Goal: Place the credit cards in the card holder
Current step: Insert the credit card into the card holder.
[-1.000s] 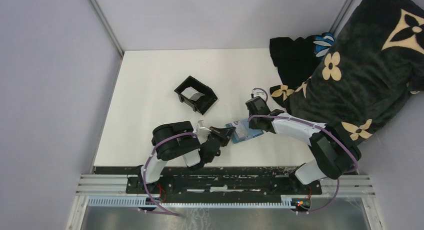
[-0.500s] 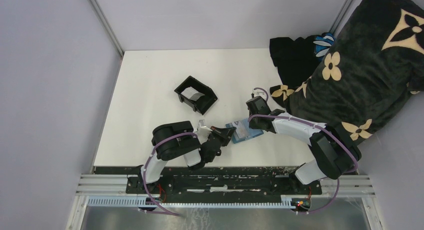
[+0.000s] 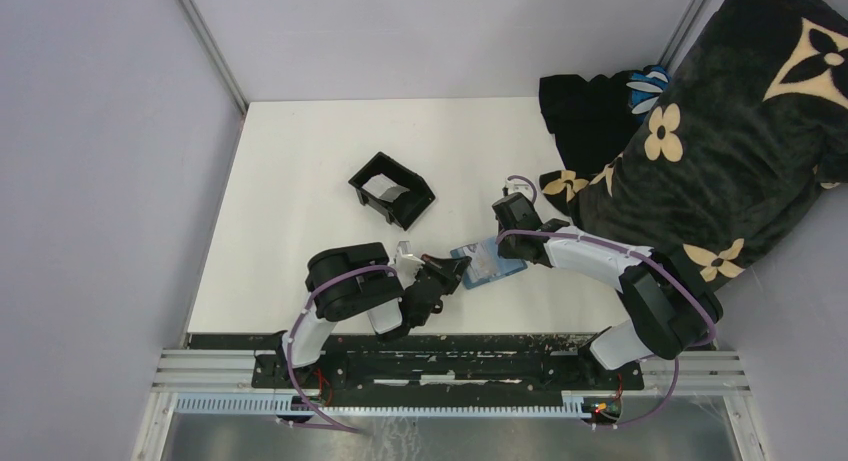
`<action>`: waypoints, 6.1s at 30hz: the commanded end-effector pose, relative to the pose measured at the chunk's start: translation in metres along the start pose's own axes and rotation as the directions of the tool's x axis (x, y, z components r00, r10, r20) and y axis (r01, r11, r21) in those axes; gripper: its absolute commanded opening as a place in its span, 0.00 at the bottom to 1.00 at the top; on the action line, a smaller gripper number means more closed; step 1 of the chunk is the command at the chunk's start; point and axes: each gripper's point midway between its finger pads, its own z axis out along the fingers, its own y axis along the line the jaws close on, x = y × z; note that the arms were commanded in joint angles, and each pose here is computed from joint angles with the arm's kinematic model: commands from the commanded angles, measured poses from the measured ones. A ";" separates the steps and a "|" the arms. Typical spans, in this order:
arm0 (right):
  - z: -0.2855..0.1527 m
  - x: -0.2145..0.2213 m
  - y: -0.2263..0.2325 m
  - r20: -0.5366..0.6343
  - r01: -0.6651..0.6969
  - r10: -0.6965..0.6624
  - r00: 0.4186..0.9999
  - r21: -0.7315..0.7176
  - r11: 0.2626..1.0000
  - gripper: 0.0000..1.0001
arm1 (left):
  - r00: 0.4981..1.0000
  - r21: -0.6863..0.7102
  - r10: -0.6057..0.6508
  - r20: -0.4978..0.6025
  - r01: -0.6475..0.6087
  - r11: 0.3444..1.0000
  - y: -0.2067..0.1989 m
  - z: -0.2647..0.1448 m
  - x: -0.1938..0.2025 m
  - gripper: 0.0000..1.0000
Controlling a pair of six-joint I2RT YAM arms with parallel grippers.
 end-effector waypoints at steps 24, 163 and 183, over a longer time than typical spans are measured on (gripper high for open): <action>0.005 0.014 -0.011 -0.038 -0.010 0.012 0.999 0.038 0.999 0.12 | 0.988 0.081 0.150 0.044 -0.153 0.985 -0.018 -0.007 0.008 0.03; 0.006 -0.018 -0.053 -0.016 -0.081 0.086 0.996 0.185 0.979 0.16 | 0.930 -0.081 0.367 0.013 -0.365 0.928 0.010 0.023 0.026 0.03; 0.008 0.016 -0.024 -0.124 -0.076 0.082 0.989 0.054 0.996 0.08 | 0.902 0.015 0.429 -0.050 -0.428 0.903 -0.010 0.028 0.039 0.03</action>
